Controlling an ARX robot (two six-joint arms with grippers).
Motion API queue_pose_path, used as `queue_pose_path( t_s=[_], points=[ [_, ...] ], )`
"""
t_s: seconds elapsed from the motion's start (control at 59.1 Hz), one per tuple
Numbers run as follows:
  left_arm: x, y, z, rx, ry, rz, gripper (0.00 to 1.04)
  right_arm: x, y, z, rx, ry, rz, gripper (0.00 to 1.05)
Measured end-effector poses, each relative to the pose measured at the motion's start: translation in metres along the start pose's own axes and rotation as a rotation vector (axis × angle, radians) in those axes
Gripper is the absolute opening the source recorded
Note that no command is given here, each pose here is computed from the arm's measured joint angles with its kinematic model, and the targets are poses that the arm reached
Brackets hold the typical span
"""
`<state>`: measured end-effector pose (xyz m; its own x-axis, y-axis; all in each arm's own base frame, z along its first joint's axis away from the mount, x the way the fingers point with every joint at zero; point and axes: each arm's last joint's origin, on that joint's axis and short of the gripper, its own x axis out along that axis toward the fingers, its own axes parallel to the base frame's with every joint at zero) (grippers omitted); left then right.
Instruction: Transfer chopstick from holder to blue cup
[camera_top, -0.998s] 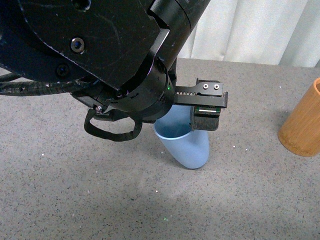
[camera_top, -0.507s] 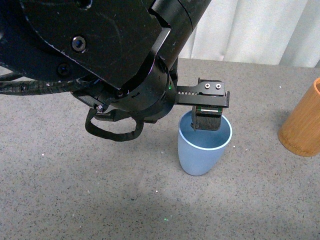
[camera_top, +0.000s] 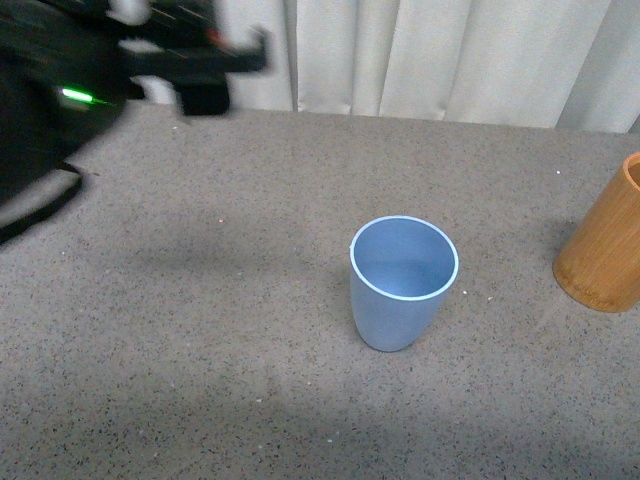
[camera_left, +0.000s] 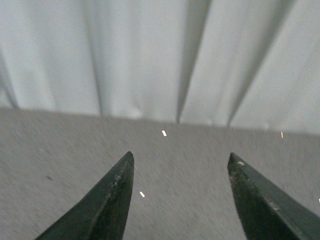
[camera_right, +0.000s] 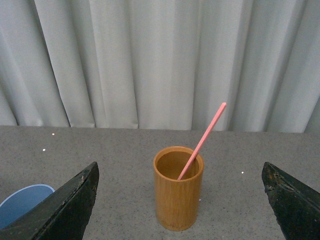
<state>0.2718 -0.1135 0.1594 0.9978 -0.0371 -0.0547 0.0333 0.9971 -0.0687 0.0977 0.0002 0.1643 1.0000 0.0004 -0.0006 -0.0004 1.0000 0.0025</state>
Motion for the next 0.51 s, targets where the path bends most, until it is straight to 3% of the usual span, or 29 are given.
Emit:
queue_pose_path(
  t_s=[0.068, 0.135, 0.237, 0.372, 0.507],
  points=[
    [-0.03, 0.043, 0.012, 0.016, -0.068, 0.003, 0.42, 0.0, 0.0, 0.0, 0.0, 0.0, 0.0, 0.95],
    [-0.072, 0.089, 0.002, 0.046, -0.007, 0.003, 0.25, 0.0, 0.0, 0.0, 0.0, 0.0, 0.004, 0.95],
    [-0.123, 0.11, -0.013, 0.044, 0.094, 0.06, 0.05, 0.0, 0.0, 0.0, 0.0, 0.0, 0.003, 0.95],
    [-0.164, 0.107, 0.004, 0.054, 0.013, 0.031, 0.04, 0.0, 0.0, 0.0, 0.0, 0.0, 0.001, 0.95],
    [-0.179, 0.106, 0.008, 0.06, -0.068, 0.032, 0.04, 0.0, 0.0, 0.0, 0.0, 0.0, 0.0, 0.95]
  ],
)
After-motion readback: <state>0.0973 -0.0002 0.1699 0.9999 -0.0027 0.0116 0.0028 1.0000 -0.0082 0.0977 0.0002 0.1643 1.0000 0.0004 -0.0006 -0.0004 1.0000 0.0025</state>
